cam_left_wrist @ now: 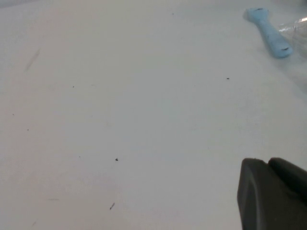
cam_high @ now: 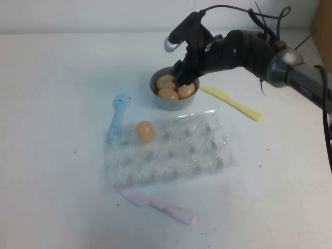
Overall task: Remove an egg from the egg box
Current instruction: Place the egg in the bowl
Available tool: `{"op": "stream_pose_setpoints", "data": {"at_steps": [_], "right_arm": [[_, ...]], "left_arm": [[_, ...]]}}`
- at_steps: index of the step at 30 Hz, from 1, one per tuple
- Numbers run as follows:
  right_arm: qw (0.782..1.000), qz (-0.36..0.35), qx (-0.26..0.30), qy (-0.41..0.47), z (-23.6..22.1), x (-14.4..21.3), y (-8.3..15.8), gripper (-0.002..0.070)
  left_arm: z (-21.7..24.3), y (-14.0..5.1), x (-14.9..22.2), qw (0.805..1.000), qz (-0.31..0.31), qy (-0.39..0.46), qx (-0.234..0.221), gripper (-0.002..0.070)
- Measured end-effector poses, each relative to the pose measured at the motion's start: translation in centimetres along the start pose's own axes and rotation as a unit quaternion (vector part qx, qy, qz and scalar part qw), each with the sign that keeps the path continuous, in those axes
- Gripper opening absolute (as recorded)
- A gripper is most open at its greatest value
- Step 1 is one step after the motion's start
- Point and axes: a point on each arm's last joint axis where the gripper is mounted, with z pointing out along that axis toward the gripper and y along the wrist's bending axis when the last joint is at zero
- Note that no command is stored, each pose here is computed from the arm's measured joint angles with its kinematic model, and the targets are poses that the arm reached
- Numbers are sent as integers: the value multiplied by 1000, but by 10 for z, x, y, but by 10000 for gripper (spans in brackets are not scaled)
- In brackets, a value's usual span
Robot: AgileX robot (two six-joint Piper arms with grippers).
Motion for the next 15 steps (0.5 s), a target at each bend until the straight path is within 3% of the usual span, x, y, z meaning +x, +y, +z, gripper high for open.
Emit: {"op": "stream_pose_setpoints", "data": {"at_steps": [5,9,11,15], "right_arm": [[1000,1,0,-1,-1,-1,0,462],[1000,13,-5,-1,-14,-10,-1,434],[999,39,-13,1,-28,-19,-1,380],[997,72,-21,-11,-71,-46,-3,120]], "left_arm": [[0,0,0,1000,0,0,0,-3],[0,0,0,1000,0,0,0,-3],[0,0,0,1000,0,0,0,-3],[0,0,0,1000,0,0,0,-3]]}}
